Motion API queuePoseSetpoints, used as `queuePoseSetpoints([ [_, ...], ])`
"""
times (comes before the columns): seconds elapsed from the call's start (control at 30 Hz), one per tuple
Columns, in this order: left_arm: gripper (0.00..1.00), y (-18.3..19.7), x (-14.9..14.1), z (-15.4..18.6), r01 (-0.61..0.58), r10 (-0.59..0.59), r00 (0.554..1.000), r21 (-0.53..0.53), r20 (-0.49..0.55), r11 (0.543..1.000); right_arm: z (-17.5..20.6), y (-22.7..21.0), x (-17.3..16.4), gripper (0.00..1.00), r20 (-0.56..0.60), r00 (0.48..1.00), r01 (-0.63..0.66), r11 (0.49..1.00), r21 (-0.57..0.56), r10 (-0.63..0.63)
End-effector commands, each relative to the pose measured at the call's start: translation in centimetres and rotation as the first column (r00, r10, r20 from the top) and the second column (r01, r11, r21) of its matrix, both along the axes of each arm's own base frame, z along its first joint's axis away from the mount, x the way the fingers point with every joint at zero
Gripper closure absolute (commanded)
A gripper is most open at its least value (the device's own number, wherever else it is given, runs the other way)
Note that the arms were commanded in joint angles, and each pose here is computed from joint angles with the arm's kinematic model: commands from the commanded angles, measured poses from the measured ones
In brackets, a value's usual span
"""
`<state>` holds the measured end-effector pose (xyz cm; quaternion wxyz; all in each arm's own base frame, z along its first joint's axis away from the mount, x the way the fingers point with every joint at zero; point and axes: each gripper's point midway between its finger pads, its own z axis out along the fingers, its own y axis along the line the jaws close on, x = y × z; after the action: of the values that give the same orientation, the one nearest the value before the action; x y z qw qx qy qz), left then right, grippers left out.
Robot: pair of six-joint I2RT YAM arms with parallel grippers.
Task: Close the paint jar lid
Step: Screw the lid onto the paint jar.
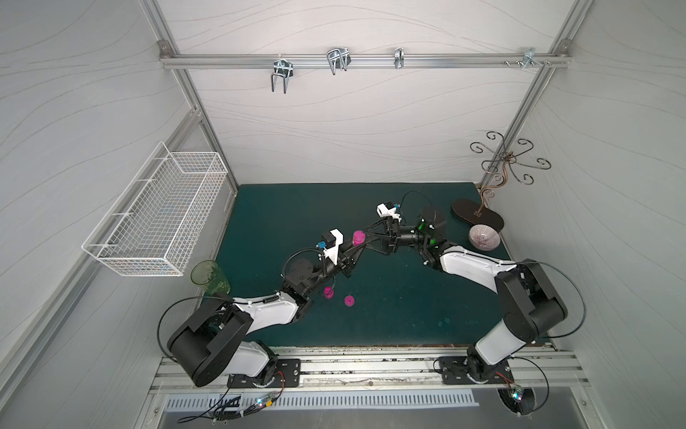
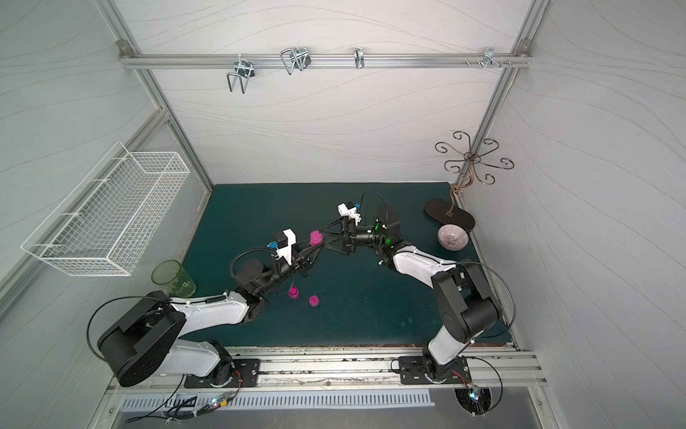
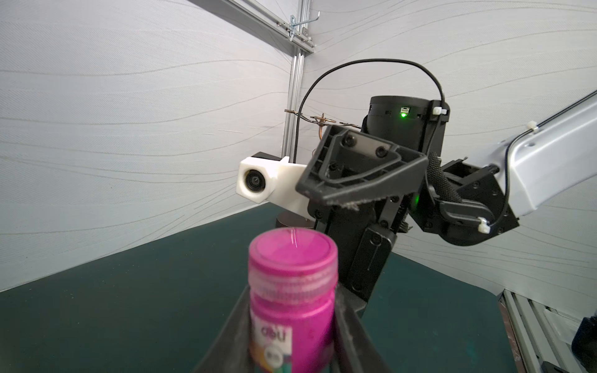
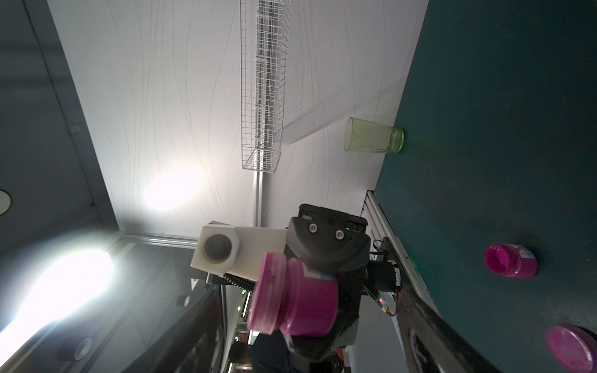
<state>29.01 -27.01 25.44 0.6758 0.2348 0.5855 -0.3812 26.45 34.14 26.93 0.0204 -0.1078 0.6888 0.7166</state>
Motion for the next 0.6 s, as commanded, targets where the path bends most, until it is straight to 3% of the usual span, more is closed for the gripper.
queuePoseSetpoints([
  [0.0, 1.00, 0.1, -0.5, 3.9, 0.023, -0.012, 0.992, -0.085, 0.127, 0.996, 2.4, 0.4, -0.6, 0.15, 0.030, 0.999, -0.021, 0.995, 0.093, 0.018],
  [0.27, 1.00, -0.3, -0.4, 3.0, 0.032, -0.024, 0.993, -0.063, 0.116, 0.997, 2.7, 1.1, -0.6, 0.28, 0.019, 0.999, -0.037, 0.994, 0.099, 0.036],
  [0.33, 1.00, -0.3, -0.3, 2.9, 0.029, -0.021, 0.993, -0.060, 0.115, 0.998, 2.8, 1.3, -0.7, 0.35, 0.014, 0.999, -0.045, 0.994, 0.101, 0.044],
  [0.57, 1.00, -0.6, -0.3, 2.4, 0.038, -0.033, 0.993, -0.046, 0.112, 0.998, 3.2, 1.8, -1.2, 0.41, 0.015, 0.997, -0.072, 0.992, 0.104, 0.071],
])
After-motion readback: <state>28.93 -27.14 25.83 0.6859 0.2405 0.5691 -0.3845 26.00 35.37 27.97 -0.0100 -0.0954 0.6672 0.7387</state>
